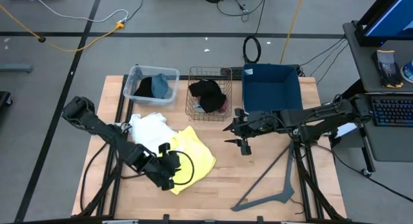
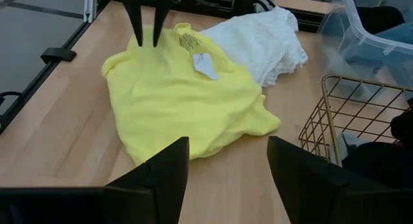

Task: Pick & Place Cloths
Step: Put the yellow shirt into the laundry organizer

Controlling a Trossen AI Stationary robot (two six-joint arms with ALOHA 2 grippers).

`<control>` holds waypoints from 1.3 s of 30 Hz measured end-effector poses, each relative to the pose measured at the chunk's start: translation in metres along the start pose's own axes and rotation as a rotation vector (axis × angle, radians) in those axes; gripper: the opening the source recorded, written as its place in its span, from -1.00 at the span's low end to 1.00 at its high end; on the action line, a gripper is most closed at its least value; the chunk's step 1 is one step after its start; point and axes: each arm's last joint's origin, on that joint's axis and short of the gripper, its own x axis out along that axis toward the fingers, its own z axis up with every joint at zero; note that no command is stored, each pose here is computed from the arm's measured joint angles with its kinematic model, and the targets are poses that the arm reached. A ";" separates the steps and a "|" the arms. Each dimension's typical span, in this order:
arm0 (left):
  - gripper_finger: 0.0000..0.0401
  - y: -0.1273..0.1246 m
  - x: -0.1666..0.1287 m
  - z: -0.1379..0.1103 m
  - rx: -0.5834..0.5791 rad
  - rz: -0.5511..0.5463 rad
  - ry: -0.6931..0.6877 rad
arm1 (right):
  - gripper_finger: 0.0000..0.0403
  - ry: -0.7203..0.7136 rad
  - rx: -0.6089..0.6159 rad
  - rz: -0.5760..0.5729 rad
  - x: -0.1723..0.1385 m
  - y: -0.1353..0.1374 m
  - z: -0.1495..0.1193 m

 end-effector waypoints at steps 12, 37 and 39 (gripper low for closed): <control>-0.53 0.016 0.014 0.011 -0.030 0.031 0.020 | 0.00 0.000 0.000 0.000 0.000 0.000 0.000; 0.17 0.033 0.164 -0.004 -0.009 0.069 0.111 | 0.00 0.000 0.001 0.000 0.000 0.000 0.000; 0.04 0.032 0.166 -0.003 0.012 0.055 0.090 | 0.00 0.000 0.001 0.000 0.000 0.000 0.000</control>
